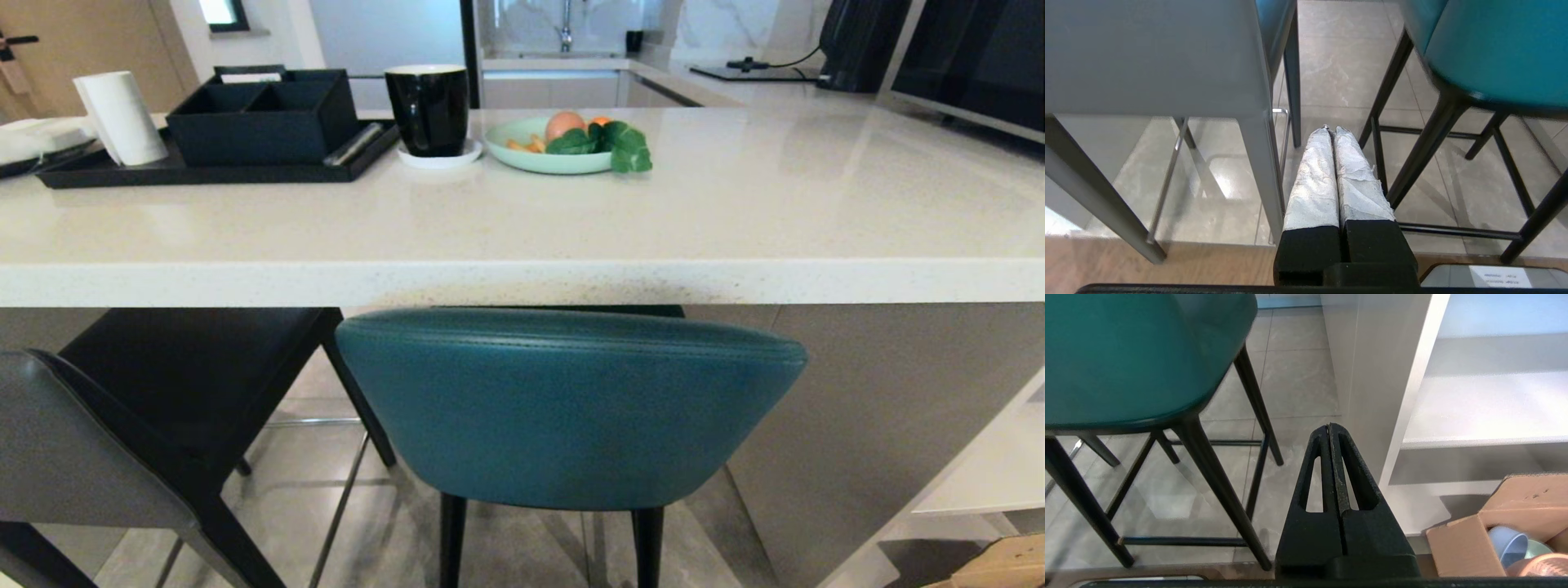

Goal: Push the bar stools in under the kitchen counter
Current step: Pull the blue chair out from under the dining table

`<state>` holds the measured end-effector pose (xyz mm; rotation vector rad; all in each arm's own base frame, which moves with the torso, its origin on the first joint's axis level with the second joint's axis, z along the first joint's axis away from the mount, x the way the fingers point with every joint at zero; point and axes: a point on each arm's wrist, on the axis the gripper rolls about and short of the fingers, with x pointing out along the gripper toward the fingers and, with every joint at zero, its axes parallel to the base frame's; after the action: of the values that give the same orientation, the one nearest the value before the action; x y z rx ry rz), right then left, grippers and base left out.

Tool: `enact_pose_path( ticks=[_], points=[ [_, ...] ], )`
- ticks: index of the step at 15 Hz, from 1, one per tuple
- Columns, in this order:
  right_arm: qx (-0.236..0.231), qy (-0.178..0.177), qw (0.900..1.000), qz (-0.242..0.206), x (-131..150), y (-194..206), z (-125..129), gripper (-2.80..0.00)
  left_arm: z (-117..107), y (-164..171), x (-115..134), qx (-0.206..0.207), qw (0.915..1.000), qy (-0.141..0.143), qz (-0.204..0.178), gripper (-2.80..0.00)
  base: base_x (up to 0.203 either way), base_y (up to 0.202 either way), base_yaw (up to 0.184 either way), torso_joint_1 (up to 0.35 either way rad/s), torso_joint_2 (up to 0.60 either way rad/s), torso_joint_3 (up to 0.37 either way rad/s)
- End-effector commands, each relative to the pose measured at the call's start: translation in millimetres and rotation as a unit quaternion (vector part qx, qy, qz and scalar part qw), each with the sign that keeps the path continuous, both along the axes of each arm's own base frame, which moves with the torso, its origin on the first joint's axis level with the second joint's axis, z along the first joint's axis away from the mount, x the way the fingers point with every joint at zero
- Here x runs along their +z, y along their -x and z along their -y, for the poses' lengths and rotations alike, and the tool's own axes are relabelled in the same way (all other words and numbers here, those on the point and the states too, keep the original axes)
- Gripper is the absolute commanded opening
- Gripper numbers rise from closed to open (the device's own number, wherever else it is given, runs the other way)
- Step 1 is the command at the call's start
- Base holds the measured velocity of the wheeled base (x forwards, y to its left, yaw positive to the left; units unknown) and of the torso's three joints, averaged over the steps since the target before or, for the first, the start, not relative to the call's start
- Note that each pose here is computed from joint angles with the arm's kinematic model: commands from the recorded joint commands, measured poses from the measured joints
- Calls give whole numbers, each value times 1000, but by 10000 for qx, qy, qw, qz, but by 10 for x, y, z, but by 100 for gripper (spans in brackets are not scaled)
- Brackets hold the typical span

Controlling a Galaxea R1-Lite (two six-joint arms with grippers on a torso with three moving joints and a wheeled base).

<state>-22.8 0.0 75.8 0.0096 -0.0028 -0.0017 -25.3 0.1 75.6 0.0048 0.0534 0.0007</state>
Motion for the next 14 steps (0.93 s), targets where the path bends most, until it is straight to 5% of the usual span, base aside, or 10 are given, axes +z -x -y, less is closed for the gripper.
enact_pose_path(
  ticks=[1,8,14],
  points=[
    [1,2,10000,-6,-4,-1,0,-280,0,0,-1,3,10000,0,-4,-280,0,0,0,-113,424,310],
    [1,2,10000,-6,-4,-1,0,-280,0,1,3,3,10000,0,5,-280,13,0,0,-20,76,61],
    [1,2,10000,-6,-4,-1,0,-280,0,0,-2,3,10000,0,-9,-280,190,0,1,3,3,3]
  ],
)
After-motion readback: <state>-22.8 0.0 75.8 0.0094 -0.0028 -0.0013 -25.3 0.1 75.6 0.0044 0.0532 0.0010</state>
